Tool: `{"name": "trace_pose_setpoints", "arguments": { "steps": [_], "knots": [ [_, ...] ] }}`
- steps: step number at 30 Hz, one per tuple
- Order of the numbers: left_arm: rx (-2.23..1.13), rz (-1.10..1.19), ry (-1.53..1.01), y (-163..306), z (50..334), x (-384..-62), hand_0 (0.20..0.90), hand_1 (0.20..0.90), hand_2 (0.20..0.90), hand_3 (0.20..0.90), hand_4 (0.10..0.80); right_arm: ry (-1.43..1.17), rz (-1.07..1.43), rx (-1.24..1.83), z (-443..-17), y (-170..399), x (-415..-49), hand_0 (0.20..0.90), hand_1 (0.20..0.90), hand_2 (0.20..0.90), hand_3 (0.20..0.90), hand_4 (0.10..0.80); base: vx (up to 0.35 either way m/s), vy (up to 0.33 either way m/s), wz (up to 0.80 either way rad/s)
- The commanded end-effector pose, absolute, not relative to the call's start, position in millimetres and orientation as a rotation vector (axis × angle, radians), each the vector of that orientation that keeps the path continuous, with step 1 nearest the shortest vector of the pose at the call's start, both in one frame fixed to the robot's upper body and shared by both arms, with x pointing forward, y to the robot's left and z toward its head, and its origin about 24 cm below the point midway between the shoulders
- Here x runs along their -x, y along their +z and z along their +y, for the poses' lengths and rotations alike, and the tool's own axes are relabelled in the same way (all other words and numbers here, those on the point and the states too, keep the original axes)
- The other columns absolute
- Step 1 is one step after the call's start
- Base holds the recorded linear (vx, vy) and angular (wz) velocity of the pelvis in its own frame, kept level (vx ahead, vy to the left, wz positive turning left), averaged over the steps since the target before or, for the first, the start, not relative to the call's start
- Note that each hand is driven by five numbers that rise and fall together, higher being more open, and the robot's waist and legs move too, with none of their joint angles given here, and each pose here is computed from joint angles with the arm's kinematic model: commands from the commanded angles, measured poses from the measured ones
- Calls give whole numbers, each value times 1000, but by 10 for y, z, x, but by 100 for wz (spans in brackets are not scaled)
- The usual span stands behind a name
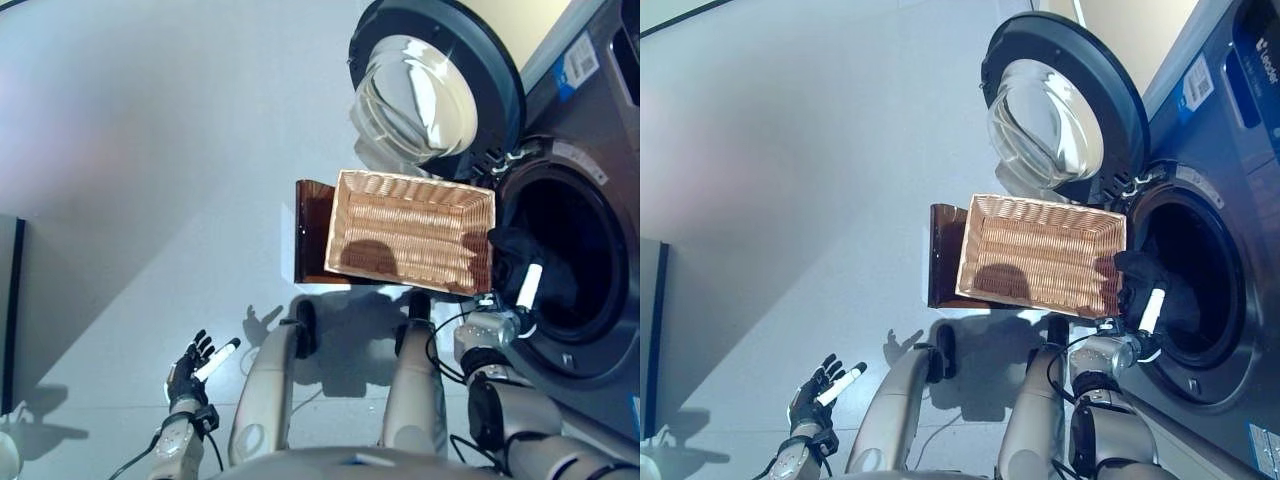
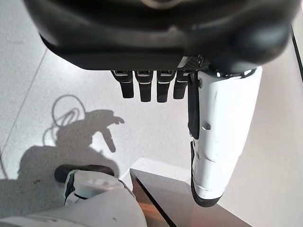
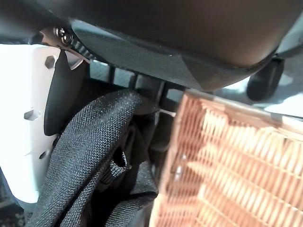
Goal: Pick up the clothes and place them into the washing machine
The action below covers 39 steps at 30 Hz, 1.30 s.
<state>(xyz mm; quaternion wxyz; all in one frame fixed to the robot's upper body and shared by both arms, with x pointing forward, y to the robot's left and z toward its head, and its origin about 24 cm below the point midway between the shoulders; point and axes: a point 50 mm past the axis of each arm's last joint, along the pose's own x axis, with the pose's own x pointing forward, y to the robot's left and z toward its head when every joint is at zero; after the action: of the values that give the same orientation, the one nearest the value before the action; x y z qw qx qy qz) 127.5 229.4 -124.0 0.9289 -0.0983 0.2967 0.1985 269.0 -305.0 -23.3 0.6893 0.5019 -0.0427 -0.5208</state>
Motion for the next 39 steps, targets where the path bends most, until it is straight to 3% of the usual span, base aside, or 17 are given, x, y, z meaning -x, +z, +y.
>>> {"name": "trace_pose_setpoints", "arguments": {
  "steps": [1,17,25,39],
  "knots": [
    [91,575,449,-1147,2606,-1149,900,900,900,900,800,-1296,-350,-1031,-3605,150,-2557,200,200,200,200,300,-13,-3,4],
    [29,578,460,-1105,2751,-1102,900,900,900,900,800,-1403,-568,-954,-4270,856,-2427,200,200,200,200,300,-6,1,2],
    [36,581,468,-1103,2774,-1083,900,900,900,900,800,-1406,-665,-930,-4402,1149,-2409,200,200,200,200,300,0,0,0],
    [24,571,490,-1083,2807,-1098,900,900,900,900,800,-1513,-677,-951,-4504,1144,-2260,200,200,200,200,300,0,0,0]
  ]
}}
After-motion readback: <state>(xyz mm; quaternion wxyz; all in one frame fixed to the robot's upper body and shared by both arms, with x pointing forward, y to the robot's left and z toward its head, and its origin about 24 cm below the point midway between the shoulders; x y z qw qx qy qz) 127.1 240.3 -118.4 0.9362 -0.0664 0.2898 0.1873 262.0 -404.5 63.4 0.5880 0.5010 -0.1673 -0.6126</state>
